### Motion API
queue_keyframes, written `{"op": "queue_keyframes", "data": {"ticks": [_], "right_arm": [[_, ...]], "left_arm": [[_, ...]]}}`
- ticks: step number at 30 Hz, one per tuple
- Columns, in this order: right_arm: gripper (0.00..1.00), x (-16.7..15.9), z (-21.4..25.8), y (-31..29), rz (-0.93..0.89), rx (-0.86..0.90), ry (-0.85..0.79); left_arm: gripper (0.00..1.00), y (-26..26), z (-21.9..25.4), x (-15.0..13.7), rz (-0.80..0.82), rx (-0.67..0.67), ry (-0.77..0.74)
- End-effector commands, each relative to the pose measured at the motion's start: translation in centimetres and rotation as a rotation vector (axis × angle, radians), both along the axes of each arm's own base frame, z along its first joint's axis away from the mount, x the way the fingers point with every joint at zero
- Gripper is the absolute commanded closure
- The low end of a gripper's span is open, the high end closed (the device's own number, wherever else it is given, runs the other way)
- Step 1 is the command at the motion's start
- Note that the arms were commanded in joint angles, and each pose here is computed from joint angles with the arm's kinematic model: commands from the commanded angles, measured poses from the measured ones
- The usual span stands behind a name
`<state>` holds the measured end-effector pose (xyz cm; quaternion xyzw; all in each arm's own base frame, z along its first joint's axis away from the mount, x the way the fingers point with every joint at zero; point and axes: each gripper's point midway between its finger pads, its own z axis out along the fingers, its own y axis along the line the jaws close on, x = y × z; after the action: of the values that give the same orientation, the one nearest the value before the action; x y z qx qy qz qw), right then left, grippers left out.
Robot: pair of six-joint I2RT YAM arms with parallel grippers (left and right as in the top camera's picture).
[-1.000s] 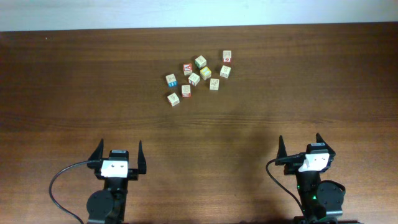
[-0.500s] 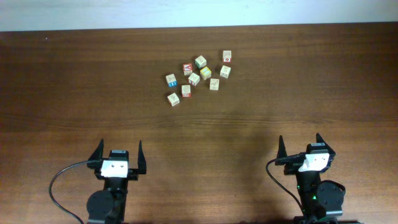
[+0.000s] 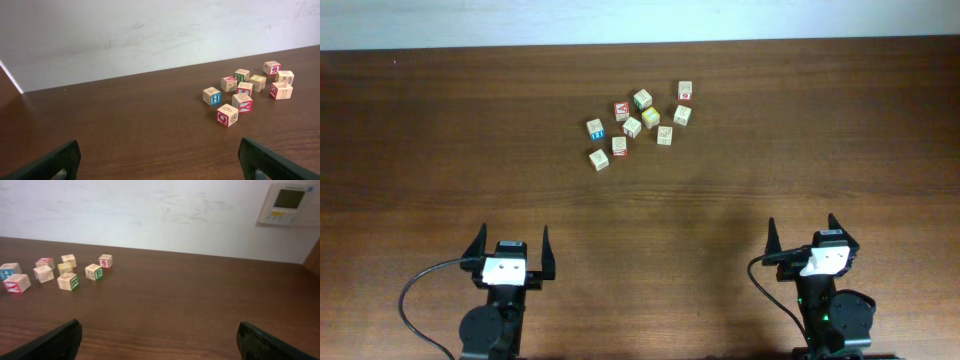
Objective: Rotate 5 blocks
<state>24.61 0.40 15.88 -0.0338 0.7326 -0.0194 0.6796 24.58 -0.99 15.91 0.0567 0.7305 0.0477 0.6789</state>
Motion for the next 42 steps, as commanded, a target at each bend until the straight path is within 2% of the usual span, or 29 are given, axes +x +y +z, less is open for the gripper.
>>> {"op": "queue_keyframes", "data": {"ticks": [1,5,11,26,35,42], "right_arm": [[0.01,0.0,-0.2,0.9,0.056,0.009,-0.003],[0.01,0.0,1.4,1.3,0.076,0.008,-0.067],[0.01,-0.1,4.0,1.5,0.092,0.006,-0.172],[0.02,-1.2,8.2,2.8,0.168,0.005,-0.259],[0.02,-1.6,11.0,3.7,0.223,0.004,-0.234],[0.02,-0.5,13.2,4.3,0.259,0.017,-0.112]], "left_arm": [[0.01,-0.1,-0.1,0.0,-0.009,0.018,-0.003],[0.01,-1.2,0.0,-0.1,-0.069,0.014,-0.005],[0.01,-1.2,1.1,0.0,-0.072,0.01,-0.052],[0.01,-1.0,5.9,-0.2,-0.06,0.003,-0.132],[0.01,-1.3,9.5,2.1,-0.064,0.012,-0.038],[0.01,-2.6,11.3,5.4,-0.119,0.019,0.16]]}}
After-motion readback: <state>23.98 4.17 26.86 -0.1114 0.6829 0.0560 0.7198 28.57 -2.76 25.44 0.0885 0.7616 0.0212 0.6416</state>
